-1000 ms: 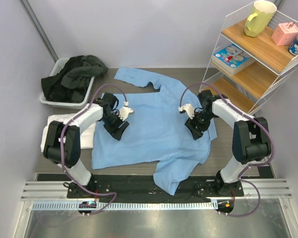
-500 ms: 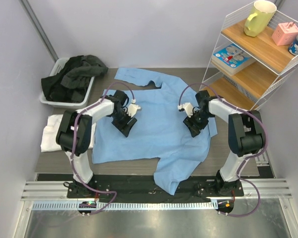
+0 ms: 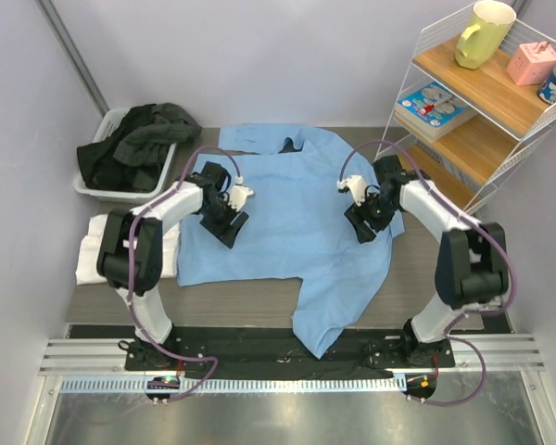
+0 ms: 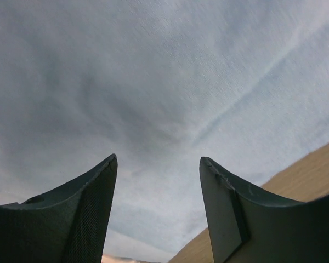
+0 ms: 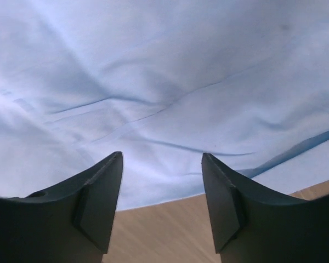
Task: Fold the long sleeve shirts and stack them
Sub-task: Flatten the shirt out
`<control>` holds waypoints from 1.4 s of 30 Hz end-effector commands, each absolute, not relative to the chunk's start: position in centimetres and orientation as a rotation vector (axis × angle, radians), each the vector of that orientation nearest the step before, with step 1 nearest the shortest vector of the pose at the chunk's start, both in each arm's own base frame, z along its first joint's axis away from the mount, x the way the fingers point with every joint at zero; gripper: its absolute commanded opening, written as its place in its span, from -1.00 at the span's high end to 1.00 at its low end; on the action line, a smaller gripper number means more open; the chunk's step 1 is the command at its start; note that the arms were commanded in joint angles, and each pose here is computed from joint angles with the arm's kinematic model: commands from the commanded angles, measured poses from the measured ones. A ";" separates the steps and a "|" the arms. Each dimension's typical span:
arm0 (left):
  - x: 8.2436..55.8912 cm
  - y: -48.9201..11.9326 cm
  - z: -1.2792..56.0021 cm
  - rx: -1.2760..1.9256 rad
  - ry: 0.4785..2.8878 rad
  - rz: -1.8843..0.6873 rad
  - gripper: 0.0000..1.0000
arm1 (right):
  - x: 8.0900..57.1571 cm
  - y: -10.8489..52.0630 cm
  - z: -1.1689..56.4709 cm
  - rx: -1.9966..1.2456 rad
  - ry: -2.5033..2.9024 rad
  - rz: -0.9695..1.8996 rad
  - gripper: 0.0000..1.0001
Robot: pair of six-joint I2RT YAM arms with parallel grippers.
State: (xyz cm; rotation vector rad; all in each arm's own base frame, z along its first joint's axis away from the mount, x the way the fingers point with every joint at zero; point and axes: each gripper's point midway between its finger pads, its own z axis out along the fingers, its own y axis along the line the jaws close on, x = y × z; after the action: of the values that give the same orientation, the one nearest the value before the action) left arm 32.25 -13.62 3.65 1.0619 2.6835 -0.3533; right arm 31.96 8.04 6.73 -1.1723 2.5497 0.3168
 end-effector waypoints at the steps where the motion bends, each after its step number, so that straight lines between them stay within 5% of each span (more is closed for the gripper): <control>1: 30.1 -13.1 5.6 1.101 2.633 -0.361 -0.26 | 25.4 12.0 8.4 -1.320 2.501 0.502 -0.23; 14: 27.7 -11.2 2.5 1.149 2.708 -0.300 -0.25 | 17.0 13.7 1.0 -1.752 2.560 0.485 -0.07; 24: 21.1 -9.5 0.7 1.279 2.806 -0.394 -0.19 | 9.6 12.7 2.5 -2.219 2.352 0.510 -0.08; 30: 17.3 -9.7 1.5 1.367 2.824 -0.510 -0.18 | 11.0 15.0 7.4 -2.221 2.250 0.575 -0.13; 38: 22.5 -11.2 4.0 1.294 2.709 -0.457 -0.25 | 21.8 13.0 6.7 -1.824 2.436 0.481 -0.18; 42: 23.6 -10.7 2.6 1.271 2.736 -0.441 -0.25 | 23.1 11.7 4.1 -1.792 2.513 0.442 -0.18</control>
State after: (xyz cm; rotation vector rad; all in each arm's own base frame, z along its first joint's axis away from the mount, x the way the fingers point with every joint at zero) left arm 22.09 -10.80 3.27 1.3004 2.7390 -0.4426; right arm 22.32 12.45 5.92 -1.7734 2.4832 0.4792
